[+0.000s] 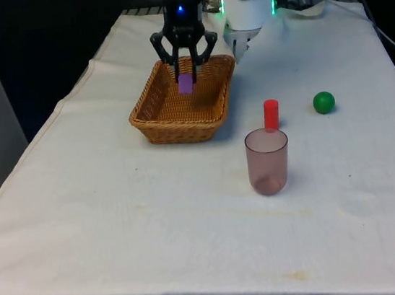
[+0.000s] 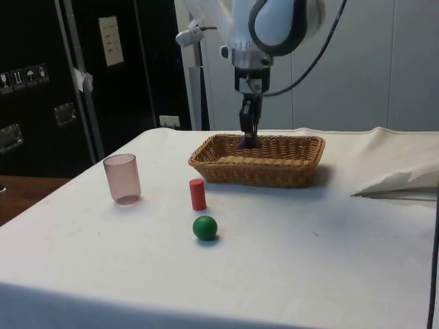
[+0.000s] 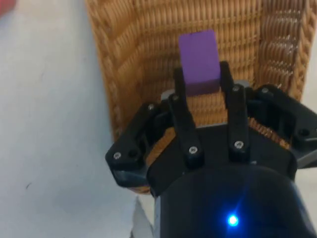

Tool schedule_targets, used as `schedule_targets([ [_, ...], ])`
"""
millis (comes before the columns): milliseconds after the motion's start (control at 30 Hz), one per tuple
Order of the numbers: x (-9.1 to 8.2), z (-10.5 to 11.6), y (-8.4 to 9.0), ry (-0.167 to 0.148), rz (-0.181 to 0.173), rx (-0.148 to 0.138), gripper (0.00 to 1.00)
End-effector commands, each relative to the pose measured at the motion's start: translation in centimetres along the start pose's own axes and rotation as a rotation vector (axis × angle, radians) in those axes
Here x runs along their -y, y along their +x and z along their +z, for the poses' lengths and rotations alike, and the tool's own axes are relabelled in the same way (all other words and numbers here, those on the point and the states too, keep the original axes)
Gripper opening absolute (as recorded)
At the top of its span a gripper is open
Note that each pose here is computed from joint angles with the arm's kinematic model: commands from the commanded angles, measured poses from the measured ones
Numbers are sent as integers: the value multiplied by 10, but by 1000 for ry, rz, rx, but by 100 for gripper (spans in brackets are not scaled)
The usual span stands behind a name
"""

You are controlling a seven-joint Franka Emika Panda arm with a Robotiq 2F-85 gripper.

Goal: Pick up the triangular block and place it into the basket.

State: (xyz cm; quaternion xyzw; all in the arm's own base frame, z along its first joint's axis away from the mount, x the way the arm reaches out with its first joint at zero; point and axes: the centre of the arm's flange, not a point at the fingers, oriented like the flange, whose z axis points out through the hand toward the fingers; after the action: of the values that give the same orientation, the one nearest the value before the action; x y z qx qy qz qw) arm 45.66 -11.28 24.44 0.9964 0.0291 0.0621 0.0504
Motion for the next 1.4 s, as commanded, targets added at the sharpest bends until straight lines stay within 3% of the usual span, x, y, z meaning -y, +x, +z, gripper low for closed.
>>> schedule_targets([
  [0,-1,2,-1,5,-4,-9,33],
  [167,-8,19,-2,-27,-5,10,33],
  [200,-4,23,-5,-18,-6,1,33],
  [367,0,34,-7,-17,0,11,33],
  [433,1,38,-7,-14,3,17,43],
  [467,-4,42,-7,-36,3,29,47],
  [500,2,39,-7,-13,2,18,47],
  [667,2,41,-7,-9,3,21,70],
  [733,2,42,-8,-7,4,22,84],
  [767,-3,45,-8,-28,5,34,89],
  [800,1,42,-7,-7,4,22,89],
  [900,1,43,-8,-7,5,24,100],
  [1000,2,43,-9,-4,6,25,100],
  [1033,-2,47,-9,-25,8,38,100],
  [1067,4,44,-11,1,9,28,100],
  [1267,2,47,-15,20,14,40,100],
  [1300,-3,52,-15,-7,16,50,100],
  [1333,-4,52,-15,-4,18,50,100],
  [1367,0,47,-16,26,17,43,100],
])
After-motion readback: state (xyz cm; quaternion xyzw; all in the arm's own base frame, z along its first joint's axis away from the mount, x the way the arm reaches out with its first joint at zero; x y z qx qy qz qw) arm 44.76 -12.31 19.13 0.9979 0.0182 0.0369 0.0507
